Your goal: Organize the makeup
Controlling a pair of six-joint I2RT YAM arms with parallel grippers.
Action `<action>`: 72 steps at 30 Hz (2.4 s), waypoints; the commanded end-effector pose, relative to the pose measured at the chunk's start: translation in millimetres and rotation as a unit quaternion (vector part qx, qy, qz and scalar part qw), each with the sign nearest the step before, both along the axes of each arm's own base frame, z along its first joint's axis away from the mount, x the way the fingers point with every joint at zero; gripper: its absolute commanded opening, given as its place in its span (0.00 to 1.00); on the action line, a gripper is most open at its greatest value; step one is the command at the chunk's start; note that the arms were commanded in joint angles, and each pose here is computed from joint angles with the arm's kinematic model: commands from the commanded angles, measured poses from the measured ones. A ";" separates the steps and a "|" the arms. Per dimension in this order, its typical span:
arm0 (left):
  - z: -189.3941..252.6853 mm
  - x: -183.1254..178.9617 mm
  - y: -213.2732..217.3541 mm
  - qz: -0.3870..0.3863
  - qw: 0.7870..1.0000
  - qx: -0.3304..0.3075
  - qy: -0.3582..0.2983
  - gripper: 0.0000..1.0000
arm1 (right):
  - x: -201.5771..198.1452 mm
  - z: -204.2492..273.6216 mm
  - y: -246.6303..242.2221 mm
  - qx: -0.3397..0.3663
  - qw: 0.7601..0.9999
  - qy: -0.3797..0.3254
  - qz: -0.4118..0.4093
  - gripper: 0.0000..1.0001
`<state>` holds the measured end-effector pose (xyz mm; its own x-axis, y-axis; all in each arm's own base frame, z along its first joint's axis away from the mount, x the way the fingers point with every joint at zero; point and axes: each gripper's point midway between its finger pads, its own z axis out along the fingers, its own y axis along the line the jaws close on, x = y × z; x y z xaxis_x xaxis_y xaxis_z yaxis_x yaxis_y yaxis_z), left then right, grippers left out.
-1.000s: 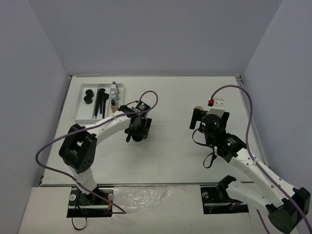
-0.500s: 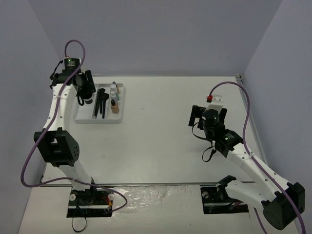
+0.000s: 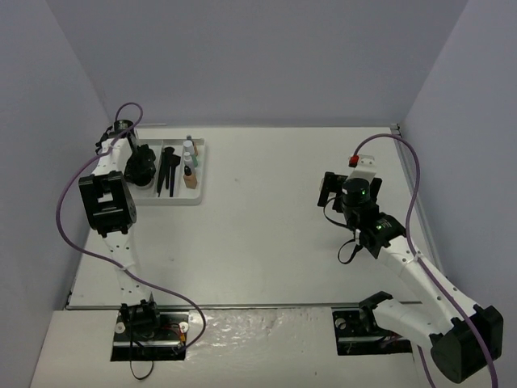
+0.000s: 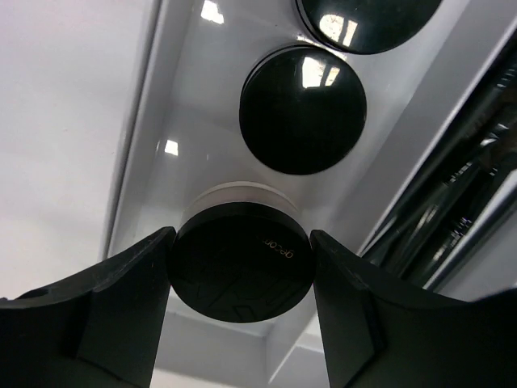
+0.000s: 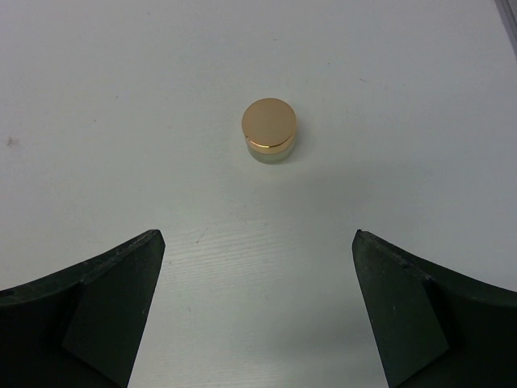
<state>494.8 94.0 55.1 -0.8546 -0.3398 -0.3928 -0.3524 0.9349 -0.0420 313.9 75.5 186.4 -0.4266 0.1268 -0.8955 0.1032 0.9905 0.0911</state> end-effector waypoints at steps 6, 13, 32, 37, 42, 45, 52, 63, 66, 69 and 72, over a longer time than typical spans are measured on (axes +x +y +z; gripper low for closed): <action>23.8 40.1 12.8 -0.004 0.998 0.018 -0.066 0.10 | 18.6 22.6 -4.1 0.007 0.999 -0.034 -0.008 1.00; 4.0 50.1 13.4 -0.004 0.998 0.013 -0.062 0.10 | 20.9 20.3 -6.8 0.006 0.999 -0.030 -0.013 1.00; 44.9 45.0 1.6 -0.005 0.994 -0.003 -0.105 0.60 | 73.3 -20.3 -14.8 0.022 0.997 0.047 -0.052 1.00; 60.8 41.5 -1.3 -0.008 0.993 -0.003 -0.117 0.78 | 89.4 -34.5 -10.6 0.028 0.996 0.066 -0.059 1.00; 67.3 46.1 3.0 -0.009 0.992 0.005 -0.129 0.84 | 101.0 -42.8 -10.6 0.038 0.994 0.077 -0.060 1.00; 67.1 47.0 1.9 -0.007 0.993 0.001 -0.121 0.84 | 103.8 -40.7 -11.1 0.039 0.995 0.075 -0.059 1.00; 108.4 21.6 -1.7 0.005 0.987 0.003 -0.158 0.85 | 111.3 -54.6 -23.6 0.036 0.993 0.093 -0.067 1.00; 234.1 -66.7 -3.9 0.029 0.970 0.047 -0.238 0.97 | 146.8 -95.0 -6.2 0.028 0.989 0.144 -0.022 0.99; 252.3 -88.8 -19.0 0.011 0.965 0.032 -0.259 0.97 | 151.1 -108.5 -3.9 0.025 0.987 0.159 -0.018 0.96; 255.7 -105.6 -34.6 -0.005 0.964 0.022 -0.263 0.97 | 149.9 -121.0 -7.1 0.019 0.985 0.171 -0.027 0.91; 265.6 -126.5 -63.5 -0.039 0.959 0.008 -0.279 0.97 | 148.1 -134.2 -8.2 0.011 0.983 0.183 -0.026 0.84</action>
<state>387.7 65.2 313.8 -0.5215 -0.2961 -0.8002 -0.2983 0.9420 -0.1541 445.2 65.7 40.6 -0.7465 0.1841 -0.6395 0.1945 0.9794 0.0549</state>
